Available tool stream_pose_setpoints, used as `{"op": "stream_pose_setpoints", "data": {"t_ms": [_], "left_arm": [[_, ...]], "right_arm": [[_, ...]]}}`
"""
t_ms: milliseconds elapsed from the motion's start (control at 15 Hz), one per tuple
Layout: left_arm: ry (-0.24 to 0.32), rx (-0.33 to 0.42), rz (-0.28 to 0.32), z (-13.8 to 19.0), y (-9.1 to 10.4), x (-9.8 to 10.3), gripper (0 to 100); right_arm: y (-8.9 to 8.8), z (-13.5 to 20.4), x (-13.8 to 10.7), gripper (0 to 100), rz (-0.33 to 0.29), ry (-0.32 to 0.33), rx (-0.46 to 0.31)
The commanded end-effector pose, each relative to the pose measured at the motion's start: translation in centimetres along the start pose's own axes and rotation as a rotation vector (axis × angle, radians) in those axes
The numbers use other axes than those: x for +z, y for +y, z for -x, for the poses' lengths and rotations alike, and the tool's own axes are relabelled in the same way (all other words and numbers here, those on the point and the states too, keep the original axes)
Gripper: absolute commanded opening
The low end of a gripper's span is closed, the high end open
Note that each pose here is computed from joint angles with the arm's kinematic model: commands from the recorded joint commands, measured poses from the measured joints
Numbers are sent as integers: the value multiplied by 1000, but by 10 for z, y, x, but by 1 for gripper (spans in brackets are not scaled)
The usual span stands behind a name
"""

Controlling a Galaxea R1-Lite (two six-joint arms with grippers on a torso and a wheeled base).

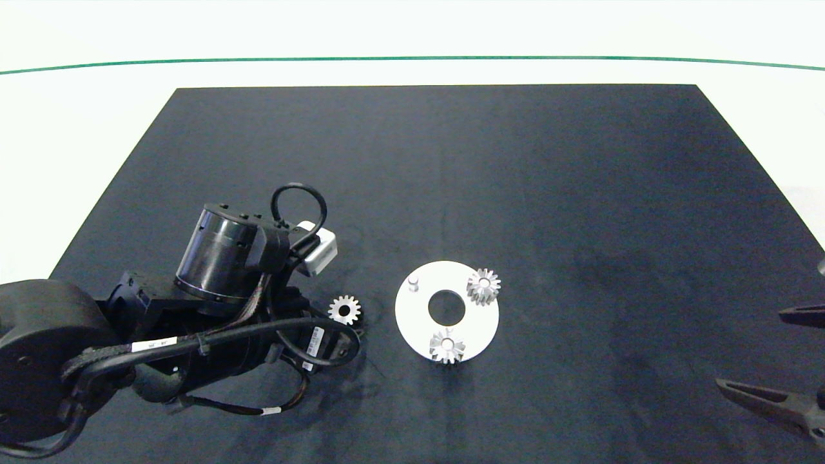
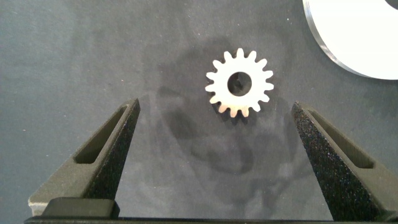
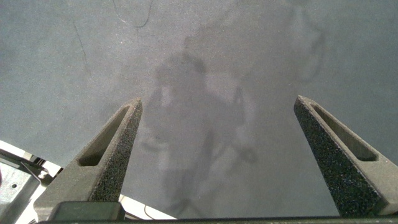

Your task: Install three planetary gears onto the carrier pins

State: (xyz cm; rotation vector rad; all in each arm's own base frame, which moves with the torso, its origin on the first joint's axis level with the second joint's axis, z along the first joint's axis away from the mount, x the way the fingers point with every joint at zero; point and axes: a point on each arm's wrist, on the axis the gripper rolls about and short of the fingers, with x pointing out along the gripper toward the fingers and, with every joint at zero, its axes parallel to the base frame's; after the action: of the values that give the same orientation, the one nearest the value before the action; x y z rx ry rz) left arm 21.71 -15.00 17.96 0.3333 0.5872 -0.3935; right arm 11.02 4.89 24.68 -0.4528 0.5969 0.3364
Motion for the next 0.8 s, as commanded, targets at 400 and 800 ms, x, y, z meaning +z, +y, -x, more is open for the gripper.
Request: {"op": "stream_pose_setpoints", "data": {"t_ms": [400,800], "left_arm": [[-23,-3,2,-13,-5,-2,100],[-23,-17,16,-14,-10,-2,100]], "right_arm": [[0,-2,0,100,4,8,3],[1,-3,0,100,6,16,2]]}}
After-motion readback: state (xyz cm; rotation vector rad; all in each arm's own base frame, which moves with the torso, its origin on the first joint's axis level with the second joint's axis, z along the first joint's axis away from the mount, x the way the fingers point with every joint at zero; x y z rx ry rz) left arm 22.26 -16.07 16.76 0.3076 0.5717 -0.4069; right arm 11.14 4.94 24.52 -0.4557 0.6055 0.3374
